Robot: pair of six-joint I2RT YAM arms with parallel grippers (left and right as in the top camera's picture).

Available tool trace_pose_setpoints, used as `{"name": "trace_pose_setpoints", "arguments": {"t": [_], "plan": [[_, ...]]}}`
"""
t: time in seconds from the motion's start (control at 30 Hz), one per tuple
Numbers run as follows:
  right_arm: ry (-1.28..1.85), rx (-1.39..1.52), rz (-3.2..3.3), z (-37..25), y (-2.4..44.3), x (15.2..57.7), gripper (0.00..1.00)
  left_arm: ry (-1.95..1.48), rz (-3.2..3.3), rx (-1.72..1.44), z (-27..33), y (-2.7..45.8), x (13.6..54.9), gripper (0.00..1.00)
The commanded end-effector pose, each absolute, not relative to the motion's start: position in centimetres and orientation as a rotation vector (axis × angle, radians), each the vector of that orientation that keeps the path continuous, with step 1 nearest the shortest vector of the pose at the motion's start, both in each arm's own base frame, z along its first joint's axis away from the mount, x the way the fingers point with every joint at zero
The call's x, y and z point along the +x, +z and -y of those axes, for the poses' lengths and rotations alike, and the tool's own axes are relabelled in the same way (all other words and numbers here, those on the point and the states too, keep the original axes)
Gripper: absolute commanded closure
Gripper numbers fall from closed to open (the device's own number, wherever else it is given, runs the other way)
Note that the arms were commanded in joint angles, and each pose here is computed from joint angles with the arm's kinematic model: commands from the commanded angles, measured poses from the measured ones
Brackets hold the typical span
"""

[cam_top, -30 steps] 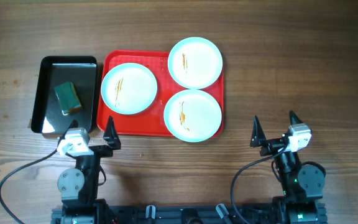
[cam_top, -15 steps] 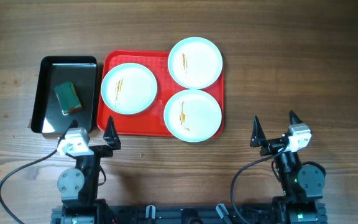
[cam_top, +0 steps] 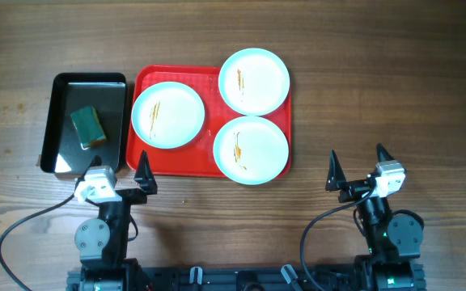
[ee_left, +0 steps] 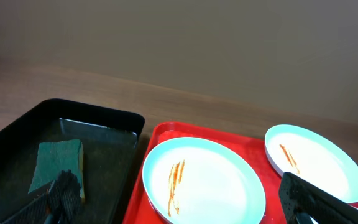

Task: Clean dirty plates on tray and stack at the side

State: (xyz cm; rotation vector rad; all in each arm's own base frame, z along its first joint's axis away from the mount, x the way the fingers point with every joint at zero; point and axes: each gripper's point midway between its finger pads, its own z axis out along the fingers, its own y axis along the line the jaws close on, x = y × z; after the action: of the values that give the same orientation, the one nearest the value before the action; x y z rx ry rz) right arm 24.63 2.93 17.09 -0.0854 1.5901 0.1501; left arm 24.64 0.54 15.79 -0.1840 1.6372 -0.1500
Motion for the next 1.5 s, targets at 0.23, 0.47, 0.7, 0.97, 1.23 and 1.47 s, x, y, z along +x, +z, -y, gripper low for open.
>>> {"name": "trace_pose_setpoints", "arguments": {"t": [0.23,0.47,0.7,0.97,1.23,1.47], "plan": [[0.141,-0.058,-1.597,-2.5,16.9,24.7,0.0,-0.15,-1.639,-0.182,-0.5,15.6,24.6,0.0],[0.119,-0.038,-1.6,-2.0,16.9,24.8,0.0,-0.15,-1.639,-0.182,-0.5,15.6,24.6,0.0],[0.1,-0.029,-1.599,-1.7,16.9,24.8,0.0,-0.15,-1.639,-0.182,-0.5,15.6,24.6,0.0],[0.106,-0.024,-1.579,-1.7,17.4,24.8,0.0,-0.15,-1.639,-0.182,-0.5,15.6,24.6,0.0],[0.166,-0.082,-1.518,-3.0,18.8,24.6,0.0,-0.151,-1.634,-0.18,-0.5,15.8,24.6,0.0],[0.178,-0.101,-1.474,-3.3,20.7,24.3,0.0,-0.197,-1.58,-0.129,0.5,18.7,24.3,0.0]]}}
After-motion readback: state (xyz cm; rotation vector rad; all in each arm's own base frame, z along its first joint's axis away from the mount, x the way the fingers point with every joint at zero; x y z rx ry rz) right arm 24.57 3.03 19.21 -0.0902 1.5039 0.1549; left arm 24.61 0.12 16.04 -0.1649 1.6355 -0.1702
